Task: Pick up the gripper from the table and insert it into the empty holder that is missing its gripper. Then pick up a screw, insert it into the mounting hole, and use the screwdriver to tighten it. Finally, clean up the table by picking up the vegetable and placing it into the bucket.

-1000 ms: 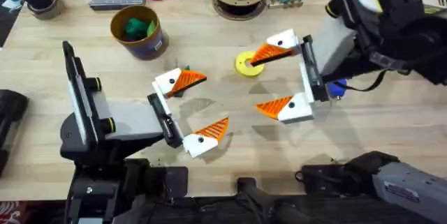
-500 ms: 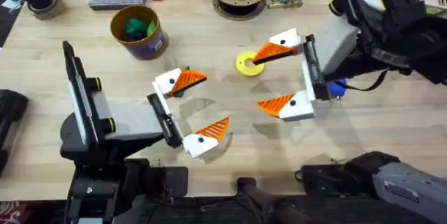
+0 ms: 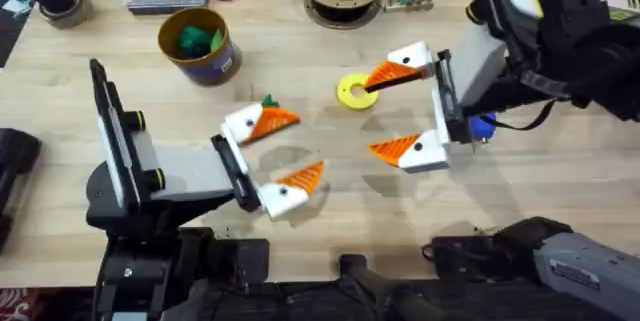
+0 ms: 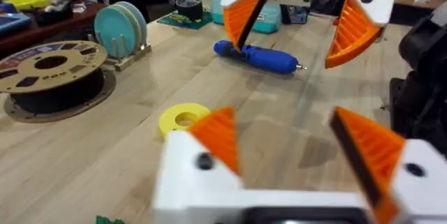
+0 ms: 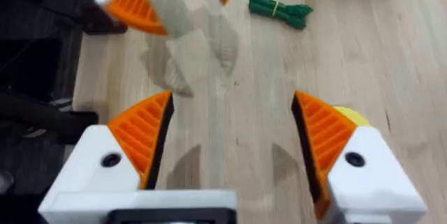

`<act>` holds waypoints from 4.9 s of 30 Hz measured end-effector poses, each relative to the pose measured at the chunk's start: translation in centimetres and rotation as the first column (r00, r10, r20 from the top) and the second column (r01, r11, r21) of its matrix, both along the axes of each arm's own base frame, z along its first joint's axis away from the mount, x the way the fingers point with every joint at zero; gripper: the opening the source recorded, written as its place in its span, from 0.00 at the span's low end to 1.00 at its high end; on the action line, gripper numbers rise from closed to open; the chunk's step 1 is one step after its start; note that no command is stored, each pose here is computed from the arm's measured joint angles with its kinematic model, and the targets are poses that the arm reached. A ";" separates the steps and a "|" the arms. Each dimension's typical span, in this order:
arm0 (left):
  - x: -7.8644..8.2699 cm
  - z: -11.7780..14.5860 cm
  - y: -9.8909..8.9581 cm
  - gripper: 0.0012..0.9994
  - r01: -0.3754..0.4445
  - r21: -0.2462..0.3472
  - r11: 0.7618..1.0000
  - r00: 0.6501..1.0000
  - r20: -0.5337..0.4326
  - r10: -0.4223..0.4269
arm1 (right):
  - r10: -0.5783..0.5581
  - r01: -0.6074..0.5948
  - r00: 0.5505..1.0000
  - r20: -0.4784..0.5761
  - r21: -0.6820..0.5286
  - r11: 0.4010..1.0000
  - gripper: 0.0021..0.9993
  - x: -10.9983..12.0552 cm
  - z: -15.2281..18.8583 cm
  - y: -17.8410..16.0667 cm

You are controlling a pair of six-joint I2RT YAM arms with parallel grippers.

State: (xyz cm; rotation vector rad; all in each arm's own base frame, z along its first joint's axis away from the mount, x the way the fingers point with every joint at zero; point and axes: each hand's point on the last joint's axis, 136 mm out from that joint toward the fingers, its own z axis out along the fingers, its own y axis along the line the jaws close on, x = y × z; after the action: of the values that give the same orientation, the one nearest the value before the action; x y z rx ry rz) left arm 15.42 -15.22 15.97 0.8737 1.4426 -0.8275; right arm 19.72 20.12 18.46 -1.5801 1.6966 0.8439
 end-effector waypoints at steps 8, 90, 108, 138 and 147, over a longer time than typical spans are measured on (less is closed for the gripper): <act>0.0 0.0 0.0 0.00 0.000 0.002 1.000 1.000 0.003 0.000 | -0.058 0.058 0.998 0.008 -0.048 0.997 1.00 1.0 -0.6 -0.6; 0.1 0.0 0.0 0.00 -0.008 -0.036 0.999 0.998 -0.069 0.006 | -0.992 0.718 -0.119 -0.041 -0.693 -0.058 1.00 15.0 -13.6 -24.2; 0.1 0.0 0.0 0.00 -0.008 -0.036 0.999 0.998 -0.069 0.006 | -0.992 0.696 -0.122 -0.027 -0.715 -0.066 0.66 14.9 -14.9 -24.4; 0.1 0.0 0.0 0.00 -0.009 -0.036 0.999 0.998 -0.069 0.006 | -0.996 0.821 -0.084 -0.027 -0.569 -0.054 0.02 18.8 -8.4 -24.7; 0.1 0.0 0.0 0.00 -0.009 -0.036 0.999 0.998 -0.069 0.006 | -0.997 0.978 -0.012 -0.082 -0.209 0.005 0.02 23.2 4.6 -23.5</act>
State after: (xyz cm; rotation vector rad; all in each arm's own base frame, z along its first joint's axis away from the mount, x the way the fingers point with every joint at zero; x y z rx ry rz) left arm 15.47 -15.19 15.97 0.8188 1.4853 -0.8834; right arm 42.90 -3.43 23.11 0.1321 2.3900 0.0689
